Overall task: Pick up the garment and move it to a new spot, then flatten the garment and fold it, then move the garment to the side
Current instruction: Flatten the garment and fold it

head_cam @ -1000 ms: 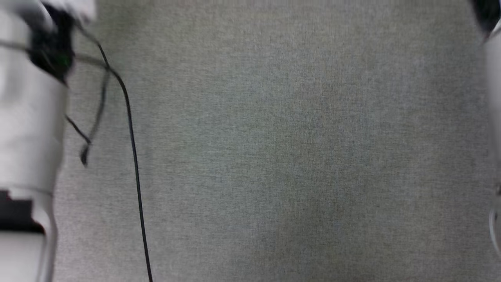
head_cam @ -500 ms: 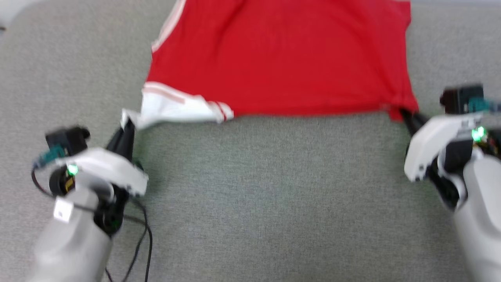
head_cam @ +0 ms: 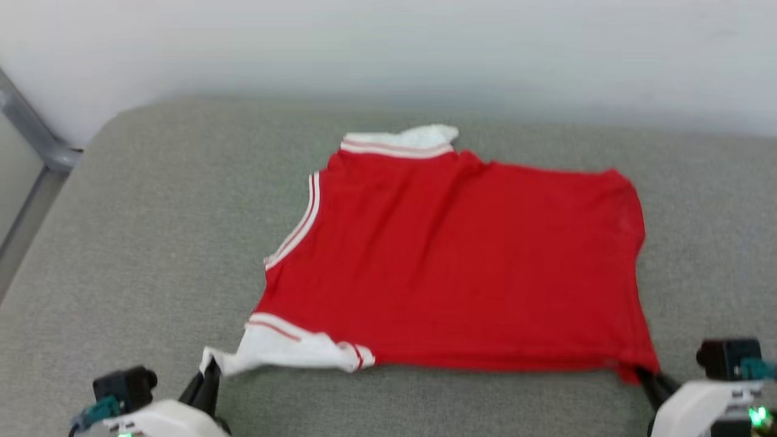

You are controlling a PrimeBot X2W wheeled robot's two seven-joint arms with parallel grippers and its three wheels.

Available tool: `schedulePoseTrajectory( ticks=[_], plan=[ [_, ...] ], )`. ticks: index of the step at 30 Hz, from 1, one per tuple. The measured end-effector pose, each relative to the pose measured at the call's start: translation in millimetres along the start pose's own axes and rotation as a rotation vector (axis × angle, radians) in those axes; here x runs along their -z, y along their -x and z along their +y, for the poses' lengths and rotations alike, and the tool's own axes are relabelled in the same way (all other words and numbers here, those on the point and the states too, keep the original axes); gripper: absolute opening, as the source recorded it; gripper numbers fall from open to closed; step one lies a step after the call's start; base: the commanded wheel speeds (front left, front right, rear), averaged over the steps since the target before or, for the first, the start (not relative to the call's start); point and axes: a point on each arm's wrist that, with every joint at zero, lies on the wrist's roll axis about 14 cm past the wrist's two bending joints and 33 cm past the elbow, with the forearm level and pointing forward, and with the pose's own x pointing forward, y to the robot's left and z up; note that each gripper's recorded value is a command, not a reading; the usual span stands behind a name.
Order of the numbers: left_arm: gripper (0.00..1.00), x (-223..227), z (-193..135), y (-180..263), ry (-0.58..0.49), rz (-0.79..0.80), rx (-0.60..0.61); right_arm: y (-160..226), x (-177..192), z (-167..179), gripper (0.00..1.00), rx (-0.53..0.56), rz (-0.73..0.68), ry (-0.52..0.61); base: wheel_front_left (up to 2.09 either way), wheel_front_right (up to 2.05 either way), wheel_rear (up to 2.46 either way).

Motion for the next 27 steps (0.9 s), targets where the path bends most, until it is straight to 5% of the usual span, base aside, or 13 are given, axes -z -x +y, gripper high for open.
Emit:
schedulePoseTrajectory(
  ticks=[13, 27],
  plan=[
    [0.0, -2, 6, 81, 0.065, 0.028, -0.074, 68, 54, 12, 0.0, 0.03, 0.143, -0.049, 0.0, 0.0, 0.0],
    [0.0, -55, -51, 9, -0.047, -0.054, 0.128, 32, 12, 8, 0.0, 0.013, 0.154, 0.078, 0.0, 0.0, 0.0]
  ],
)
